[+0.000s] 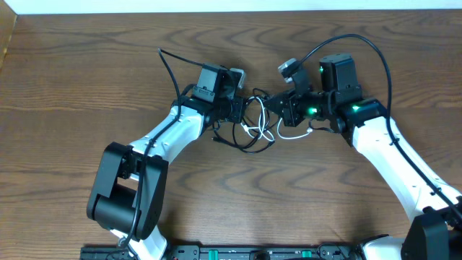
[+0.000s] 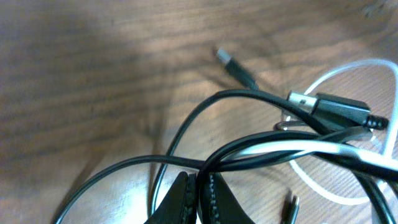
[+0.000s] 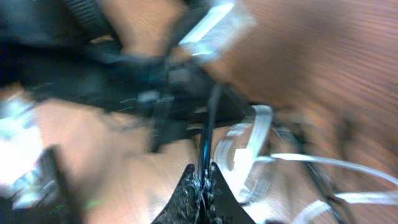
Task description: Untangle cables
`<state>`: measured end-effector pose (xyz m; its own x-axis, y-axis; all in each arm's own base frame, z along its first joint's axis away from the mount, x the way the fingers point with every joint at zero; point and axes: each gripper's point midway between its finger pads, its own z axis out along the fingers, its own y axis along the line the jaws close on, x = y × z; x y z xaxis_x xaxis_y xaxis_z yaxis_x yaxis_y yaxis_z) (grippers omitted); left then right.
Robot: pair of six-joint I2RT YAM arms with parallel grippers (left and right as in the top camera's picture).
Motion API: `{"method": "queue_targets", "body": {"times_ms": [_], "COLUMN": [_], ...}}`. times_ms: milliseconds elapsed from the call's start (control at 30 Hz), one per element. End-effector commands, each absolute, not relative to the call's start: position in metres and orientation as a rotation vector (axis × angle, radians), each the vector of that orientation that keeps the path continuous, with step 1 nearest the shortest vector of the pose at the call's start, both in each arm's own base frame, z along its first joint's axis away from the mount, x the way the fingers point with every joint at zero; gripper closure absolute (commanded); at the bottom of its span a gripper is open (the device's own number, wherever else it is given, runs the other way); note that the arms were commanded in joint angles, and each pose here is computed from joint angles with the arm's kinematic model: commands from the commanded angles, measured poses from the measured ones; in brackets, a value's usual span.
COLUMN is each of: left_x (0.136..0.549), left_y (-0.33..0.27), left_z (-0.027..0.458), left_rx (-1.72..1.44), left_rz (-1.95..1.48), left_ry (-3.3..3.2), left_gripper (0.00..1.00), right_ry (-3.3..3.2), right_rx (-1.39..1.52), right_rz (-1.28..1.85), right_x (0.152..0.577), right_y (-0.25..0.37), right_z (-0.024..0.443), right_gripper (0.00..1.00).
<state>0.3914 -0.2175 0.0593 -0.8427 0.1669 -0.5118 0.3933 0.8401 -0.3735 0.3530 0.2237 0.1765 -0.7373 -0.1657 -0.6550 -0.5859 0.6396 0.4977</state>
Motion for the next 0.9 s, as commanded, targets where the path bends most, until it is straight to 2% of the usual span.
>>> {"method": "queue_targets", "body": {"times_ms": [0, 167, 400, 533, 633, 767, 867], "left_x": [0.394, 0.394, 0.398, 0.399, 0.391, 0.372, 0.368], "left_y": [-0.201, -0.167, -0.132, -0.125, -0.139, -0.181, -0.197], "left_z": [0.055, 0.065, 0.120, 0.145, 0.159, 0.195, 0.226], "left_rx": [0.374, 0.272, 0.164, 0.120, 0.147, 0.343, 0.447], "left_rz": [-0.616, -0.589, -0.677, -0.731, -0.866, -1.213, -1.365], "left_ry": [2.586, 2.620, 2.516, 2.458, 2.426, 2.273, 2.123], "left_gripper": [0.93, 0.93, 0.93, 0.93, 0.93, 0.92, 0.93], "right_ry": [2.411, 2.458, 2.484, 2.497, 2.514, 2.482, 2.411], "right_rx": [-0.183, 0.235, 0.549, 0.663, 0.595, 0.133, -0.083], "right_rz": [0.582, 0.236, -0.010, -0.066, 0.105, 0.535, 0.712], "right_x": [0.388, 0.400, 0.385, 0.374, 0.380, 0.392, 0.390], "right_y": [0.160, 0.070, -0.022, -0.048, -0.029, 0.044, 0.083], "right_z": [0.162, 0.147, 0.133, 0.127, 0.129, 0.149, 0.165], "right_gripper": [0.99, 0.99, 0.99, 0.99, 0.99, 0.96, 0.93]}}
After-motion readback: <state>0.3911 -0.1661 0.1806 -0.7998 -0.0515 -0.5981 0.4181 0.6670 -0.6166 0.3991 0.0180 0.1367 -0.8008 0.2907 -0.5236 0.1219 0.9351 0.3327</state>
